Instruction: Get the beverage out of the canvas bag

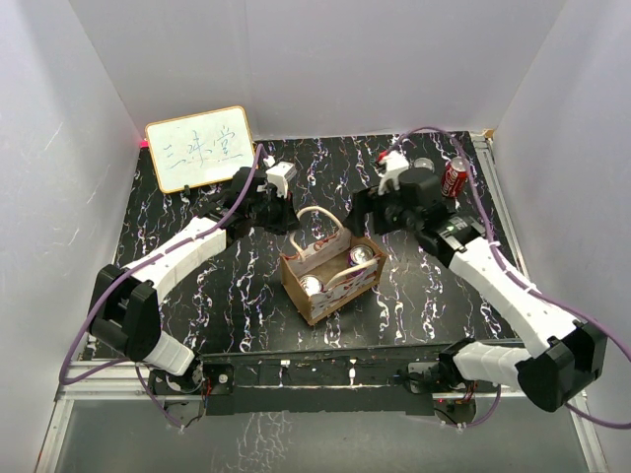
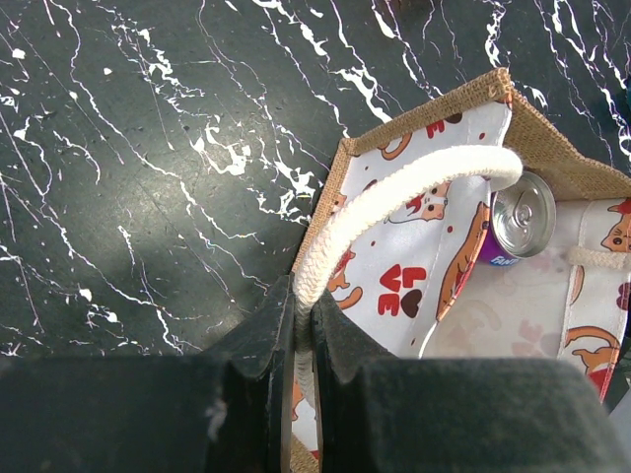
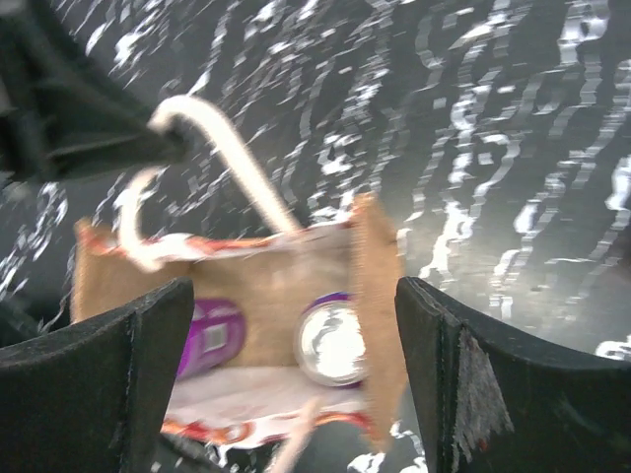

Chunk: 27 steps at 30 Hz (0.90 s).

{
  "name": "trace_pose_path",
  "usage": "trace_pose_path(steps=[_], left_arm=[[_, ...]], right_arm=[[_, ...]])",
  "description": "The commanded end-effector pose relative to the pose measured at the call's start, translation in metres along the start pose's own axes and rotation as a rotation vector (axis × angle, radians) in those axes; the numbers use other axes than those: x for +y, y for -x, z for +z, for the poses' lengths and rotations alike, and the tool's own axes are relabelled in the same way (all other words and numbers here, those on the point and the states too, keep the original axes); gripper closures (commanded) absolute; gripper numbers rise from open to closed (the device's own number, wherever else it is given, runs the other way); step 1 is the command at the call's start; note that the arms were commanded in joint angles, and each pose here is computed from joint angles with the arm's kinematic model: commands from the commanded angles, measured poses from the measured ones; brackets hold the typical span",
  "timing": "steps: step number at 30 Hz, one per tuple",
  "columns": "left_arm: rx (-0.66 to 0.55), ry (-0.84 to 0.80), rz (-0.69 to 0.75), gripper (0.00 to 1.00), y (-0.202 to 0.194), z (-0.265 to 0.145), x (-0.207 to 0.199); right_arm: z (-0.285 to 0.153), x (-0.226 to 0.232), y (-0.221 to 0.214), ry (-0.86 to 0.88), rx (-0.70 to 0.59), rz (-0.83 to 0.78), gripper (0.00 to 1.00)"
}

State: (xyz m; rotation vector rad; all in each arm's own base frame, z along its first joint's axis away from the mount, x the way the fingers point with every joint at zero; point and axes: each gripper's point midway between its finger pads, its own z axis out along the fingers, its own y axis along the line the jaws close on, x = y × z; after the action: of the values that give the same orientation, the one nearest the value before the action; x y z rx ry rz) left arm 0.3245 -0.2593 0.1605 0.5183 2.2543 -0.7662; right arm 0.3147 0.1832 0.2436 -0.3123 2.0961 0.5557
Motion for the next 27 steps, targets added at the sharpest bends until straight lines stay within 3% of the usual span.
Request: trace_pose_path(steps=[1,5,11,16,27], left_arm=[[-0.001,-0.025,0.005,1.00,0.005,-0.003,-0.008],[0.011,-0.019,0.003,1.00,0.004,-0.001,-0.007],[0.011,-0.015,0.001,1.00,0.003,0.000,-0.006],[0.014,-0.017,0.002,1.00,0.003,0.000,-0.006],[-0.001,-0.017,0.008,1.00,0.006,-0.004,-0.008]], right_arm=[[-0.003,0.054,0.000,0.081,0.035,-0.087,0.18],[0.009,0.068,-0.033,0.037,0.136,-0.176,0.24],[0.020,0.054,-0.070,-0.075,0.243,-0.255,0.40],[0.025,0.038,-0.078,-0.158,0.272,-0.305,0.39],[0.034,0.008,-0.098,-0.311,0.345,-0.348,0.27]])
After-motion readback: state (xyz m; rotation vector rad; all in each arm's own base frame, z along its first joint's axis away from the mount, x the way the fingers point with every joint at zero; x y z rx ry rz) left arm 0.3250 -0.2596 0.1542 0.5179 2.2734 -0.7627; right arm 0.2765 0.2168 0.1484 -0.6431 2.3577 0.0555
